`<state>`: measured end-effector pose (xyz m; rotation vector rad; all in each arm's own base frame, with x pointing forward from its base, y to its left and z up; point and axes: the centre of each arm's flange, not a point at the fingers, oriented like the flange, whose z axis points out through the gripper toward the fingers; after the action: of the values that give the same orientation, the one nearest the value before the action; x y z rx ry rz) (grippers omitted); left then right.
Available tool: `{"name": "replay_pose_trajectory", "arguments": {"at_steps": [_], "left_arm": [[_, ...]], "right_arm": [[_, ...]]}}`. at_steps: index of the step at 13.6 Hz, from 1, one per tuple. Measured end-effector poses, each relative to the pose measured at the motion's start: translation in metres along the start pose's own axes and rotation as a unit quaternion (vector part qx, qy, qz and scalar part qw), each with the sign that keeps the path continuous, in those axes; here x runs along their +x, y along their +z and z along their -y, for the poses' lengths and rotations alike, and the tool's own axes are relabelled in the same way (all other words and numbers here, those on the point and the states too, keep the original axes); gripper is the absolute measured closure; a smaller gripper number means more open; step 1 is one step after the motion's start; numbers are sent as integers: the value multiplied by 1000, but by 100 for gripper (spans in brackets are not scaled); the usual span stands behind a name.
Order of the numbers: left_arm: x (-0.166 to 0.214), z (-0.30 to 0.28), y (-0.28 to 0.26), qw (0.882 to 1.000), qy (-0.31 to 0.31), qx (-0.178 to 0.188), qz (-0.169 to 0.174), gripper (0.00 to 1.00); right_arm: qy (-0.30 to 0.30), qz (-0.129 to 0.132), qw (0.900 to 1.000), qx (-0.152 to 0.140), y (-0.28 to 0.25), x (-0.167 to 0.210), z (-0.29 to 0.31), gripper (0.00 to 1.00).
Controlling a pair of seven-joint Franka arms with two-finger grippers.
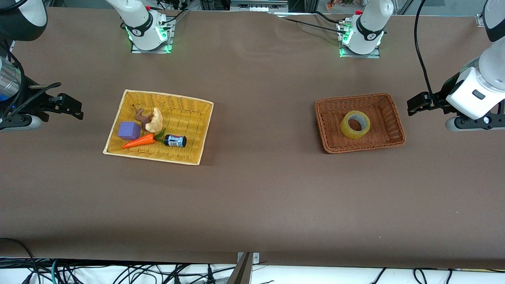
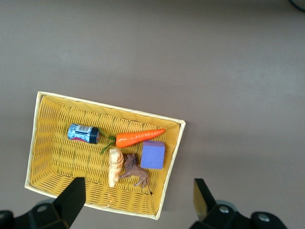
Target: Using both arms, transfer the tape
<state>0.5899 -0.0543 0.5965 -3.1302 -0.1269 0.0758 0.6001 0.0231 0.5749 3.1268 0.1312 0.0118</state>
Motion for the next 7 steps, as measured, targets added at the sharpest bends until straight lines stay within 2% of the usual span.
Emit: {"name": "replay_pose_trajectory", "arguments": {"at_steps": [5, 7], "left_arm": [[-28, -3, -20, 1000, 0, -3, -28, 0], [-33, -9, -18, 1000, 5, -1, -16, 0]], "right_arm": [[0, 0, 1000, 0, 0, 0, 0, 0], [0, 0, 1000, 0, 0, 0, 0, 0]]}}
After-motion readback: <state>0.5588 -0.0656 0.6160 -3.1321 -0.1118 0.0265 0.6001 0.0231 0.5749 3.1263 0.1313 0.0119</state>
